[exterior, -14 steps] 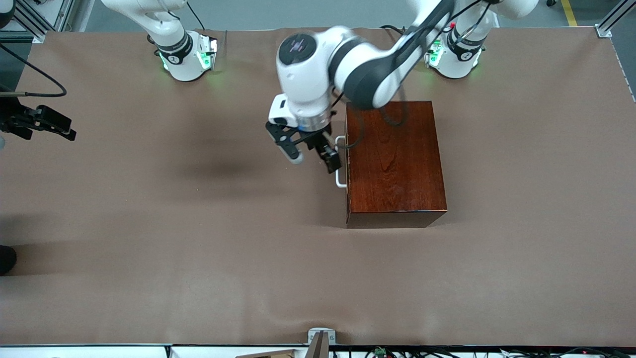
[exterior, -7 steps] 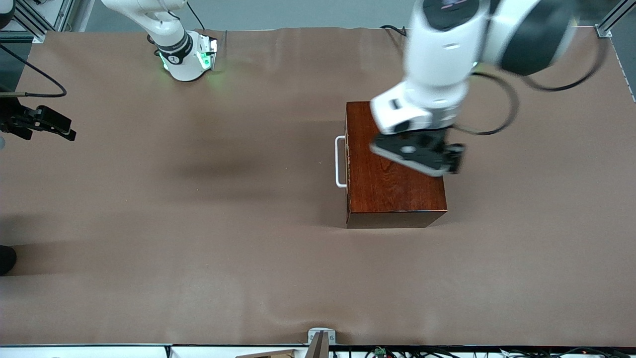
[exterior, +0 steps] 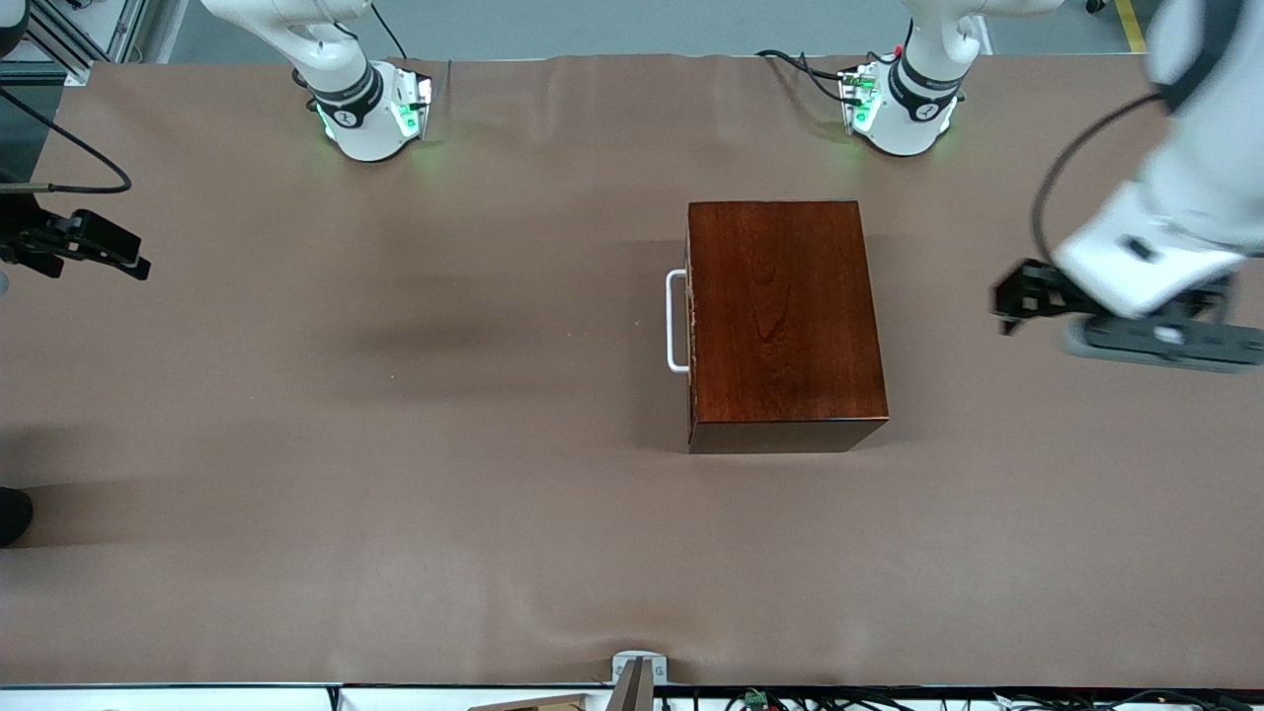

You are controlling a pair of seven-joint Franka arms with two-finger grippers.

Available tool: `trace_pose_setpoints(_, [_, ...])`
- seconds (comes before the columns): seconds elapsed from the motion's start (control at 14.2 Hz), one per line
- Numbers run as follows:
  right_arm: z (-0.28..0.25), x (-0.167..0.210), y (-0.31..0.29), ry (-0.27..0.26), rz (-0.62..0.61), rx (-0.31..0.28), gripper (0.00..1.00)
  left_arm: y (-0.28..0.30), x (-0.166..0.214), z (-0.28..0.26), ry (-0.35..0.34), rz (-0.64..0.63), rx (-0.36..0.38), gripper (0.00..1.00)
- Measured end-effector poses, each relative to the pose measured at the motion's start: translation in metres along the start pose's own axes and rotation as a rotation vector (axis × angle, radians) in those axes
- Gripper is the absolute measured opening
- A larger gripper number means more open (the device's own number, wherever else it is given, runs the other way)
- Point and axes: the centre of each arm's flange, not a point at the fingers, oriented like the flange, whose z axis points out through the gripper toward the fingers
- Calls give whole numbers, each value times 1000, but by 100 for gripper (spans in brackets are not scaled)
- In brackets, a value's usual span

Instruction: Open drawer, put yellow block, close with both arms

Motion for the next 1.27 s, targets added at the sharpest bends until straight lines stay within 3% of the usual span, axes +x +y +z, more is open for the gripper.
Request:
trace_pose_setpoints(0.21, [0,0,-1,0,-1,0,100,-45,-3,11,-27,-75,-52,100])
trace_pose_setpoints(0.42, [0,0,-1,0,-2,0,100,-42,-17,12,-43,-77,-42,100])
trace_pose_setpoints(0.85, [0,0,-2,1,-2,0,100,-26,-67,1,-13,-68,-45,100])
trace_pose_setpoints(1.27, [0,0,-1,1,-2,0,100,-52,-71,2,14,-84,-81,100])
